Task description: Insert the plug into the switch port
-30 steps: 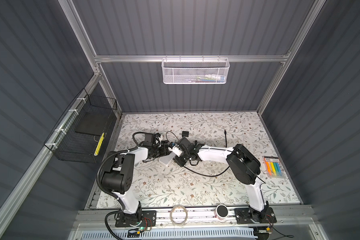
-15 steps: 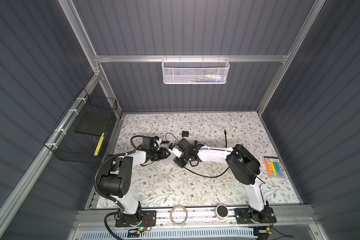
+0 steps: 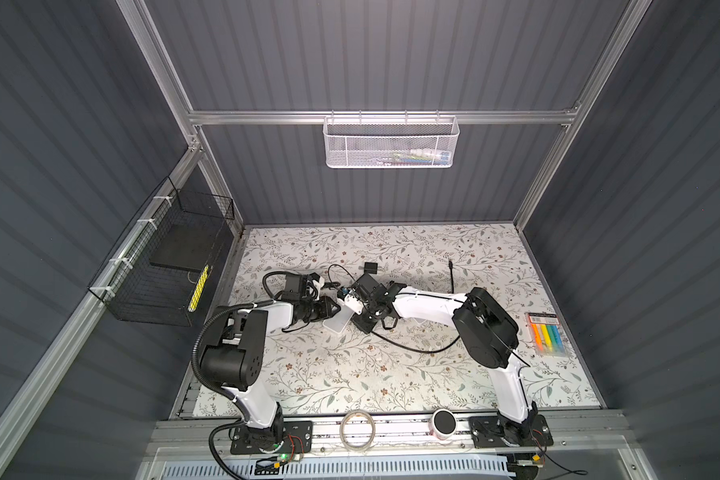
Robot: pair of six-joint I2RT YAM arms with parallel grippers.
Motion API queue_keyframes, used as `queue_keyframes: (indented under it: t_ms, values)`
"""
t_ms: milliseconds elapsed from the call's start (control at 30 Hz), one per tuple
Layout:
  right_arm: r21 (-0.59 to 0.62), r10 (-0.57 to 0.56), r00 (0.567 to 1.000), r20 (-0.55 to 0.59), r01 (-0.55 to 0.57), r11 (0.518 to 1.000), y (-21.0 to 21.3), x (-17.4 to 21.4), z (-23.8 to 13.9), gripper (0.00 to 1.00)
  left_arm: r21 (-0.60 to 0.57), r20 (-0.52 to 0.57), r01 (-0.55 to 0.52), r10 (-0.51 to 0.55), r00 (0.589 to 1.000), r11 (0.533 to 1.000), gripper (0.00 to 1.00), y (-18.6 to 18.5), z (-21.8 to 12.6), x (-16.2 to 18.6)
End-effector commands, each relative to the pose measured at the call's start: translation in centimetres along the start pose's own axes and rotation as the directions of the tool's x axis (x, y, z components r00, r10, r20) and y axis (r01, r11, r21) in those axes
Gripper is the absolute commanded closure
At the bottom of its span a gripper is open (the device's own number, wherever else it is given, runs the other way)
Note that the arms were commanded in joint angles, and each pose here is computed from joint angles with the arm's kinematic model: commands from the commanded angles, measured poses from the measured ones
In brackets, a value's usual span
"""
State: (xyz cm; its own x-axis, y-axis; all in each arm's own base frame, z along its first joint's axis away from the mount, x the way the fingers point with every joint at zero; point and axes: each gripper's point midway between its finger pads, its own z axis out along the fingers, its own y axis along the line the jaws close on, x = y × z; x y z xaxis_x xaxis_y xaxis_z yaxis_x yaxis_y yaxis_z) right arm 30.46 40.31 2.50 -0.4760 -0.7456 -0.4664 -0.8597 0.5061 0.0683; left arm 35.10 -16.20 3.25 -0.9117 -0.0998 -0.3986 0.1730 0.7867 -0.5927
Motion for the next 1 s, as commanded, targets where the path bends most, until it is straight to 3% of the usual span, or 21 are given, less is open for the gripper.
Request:
queue_keyframes:
  t_ms: [0,633,967]
  values:
    - [-0.017,-0.036,0.999,0.033,0.037,0.999,0.2,-1.6,0.6,1.00,0.021,-0.161,0.041,-0.037,0.986,0.999,0.61,0.0,1.4,5.0]
    - [0.008,-0.009,0.987,0.163,0.008,1.000,-0.7,-7.0,-1.4,1.00,0.070,-0.239,0.077,-0.058,0.969,0.995,0.65,-1.3,3.1,9.0]
    - [0.008,-0.001,0.984,0.180,-0.001,1.000,-0.9,-7.5,-1.0,1.00,0.084,-0.255,0.096,-0.071,0.964,0.992,0.66,-1.4,3.7,10.1]
